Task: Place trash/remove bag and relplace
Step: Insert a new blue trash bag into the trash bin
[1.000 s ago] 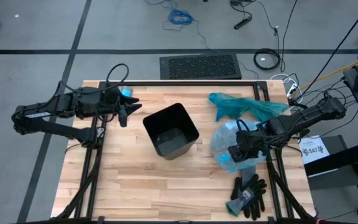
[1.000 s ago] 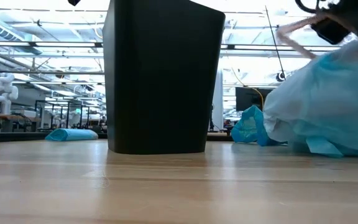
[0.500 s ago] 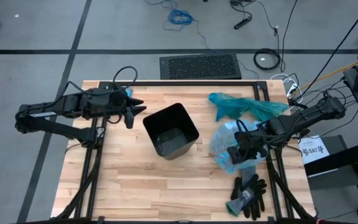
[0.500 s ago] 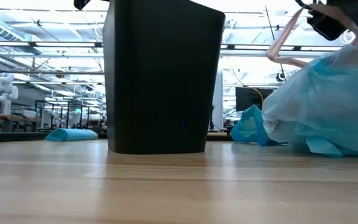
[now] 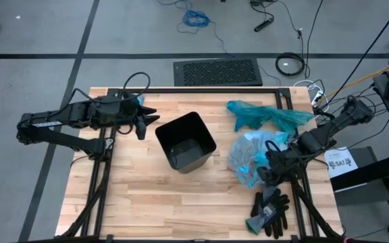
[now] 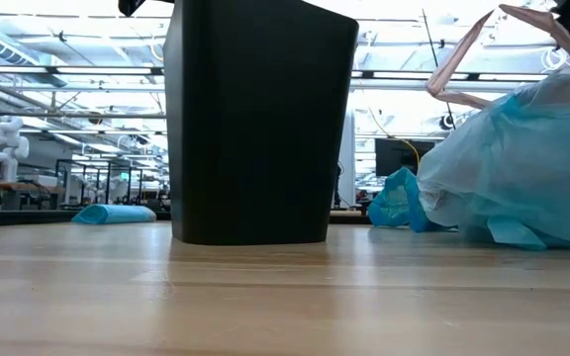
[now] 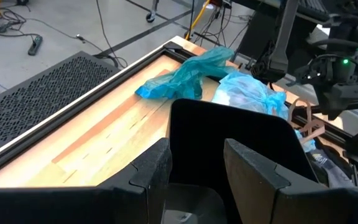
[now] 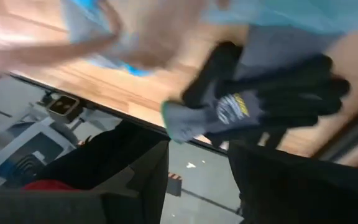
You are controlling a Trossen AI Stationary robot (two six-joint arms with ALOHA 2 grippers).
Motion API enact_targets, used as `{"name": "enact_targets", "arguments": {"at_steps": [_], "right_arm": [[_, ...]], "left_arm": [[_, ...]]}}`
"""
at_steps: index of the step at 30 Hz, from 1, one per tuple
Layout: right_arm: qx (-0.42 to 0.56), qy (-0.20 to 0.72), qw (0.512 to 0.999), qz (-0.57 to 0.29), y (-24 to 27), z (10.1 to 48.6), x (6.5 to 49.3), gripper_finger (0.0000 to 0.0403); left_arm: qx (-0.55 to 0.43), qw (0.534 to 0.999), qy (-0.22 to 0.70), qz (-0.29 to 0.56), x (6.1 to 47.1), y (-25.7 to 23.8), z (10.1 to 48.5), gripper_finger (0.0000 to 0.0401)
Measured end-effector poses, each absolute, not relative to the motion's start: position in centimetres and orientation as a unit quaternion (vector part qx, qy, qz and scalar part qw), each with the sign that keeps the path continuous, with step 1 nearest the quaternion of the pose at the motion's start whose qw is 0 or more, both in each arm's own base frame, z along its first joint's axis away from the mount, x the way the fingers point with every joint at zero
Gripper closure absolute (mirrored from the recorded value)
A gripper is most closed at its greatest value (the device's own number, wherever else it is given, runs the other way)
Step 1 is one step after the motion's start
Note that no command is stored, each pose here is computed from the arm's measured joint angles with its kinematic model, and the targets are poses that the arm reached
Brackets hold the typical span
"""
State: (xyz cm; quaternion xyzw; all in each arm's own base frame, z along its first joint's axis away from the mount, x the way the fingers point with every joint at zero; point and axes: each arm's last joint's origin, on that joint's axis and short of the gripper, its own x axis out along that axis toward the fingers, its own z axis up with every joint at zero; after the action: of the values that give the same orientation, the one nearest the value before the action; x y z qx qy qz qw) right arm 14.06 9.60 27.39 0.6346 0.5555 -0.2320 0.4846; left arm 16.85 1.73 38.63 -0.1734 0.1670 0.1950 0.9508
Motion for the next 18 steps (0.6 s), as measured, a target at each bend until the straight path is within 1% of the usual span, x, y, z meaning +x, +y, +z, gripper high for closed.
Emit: {"name": "enact_targets", "arguments": {"at_steps": [5, 10, 12, 14, 18], "right_arm": [[0.634, 0.56, 0.466, -0.26, 9.7, 27.6, 12.5, 0.0243], [0.603, 0.524, 0.489, -0.35, 8.3, 27.3, 10.5, 0.0243], [0.587, 0.488, 0.513, -0.393, 7.4, 27.2, 9.9, 0.0243], [0.584, 0.426, 0.551, -0.416, 6.7, 27.3, 9.6, 0.0243], [0.588, 0.265, 0.645, -0.41, 5.4, 28.2, 9.8, 0.0243]], "left_arm": [[-0.174, 0.951, 0.167, 0.195, 16.8, 1.7, 38.6, 0.0249], [-0.174, 0.951, 0.167, 0.195, 16.8, 1.7, 38.6, 0.0249], [-0.174, 0.951, 0.167, 0.195, 16.8, 1.7, 38.6, 0.0249], [-0.174, 0.951, 0.167, 0.195, 16.8, 1.7, 38.6, 0.0249], [-0.174, 0.951, 0.167, 0.195, 16.8, 1.7, 38.6, 0.0249]]}}
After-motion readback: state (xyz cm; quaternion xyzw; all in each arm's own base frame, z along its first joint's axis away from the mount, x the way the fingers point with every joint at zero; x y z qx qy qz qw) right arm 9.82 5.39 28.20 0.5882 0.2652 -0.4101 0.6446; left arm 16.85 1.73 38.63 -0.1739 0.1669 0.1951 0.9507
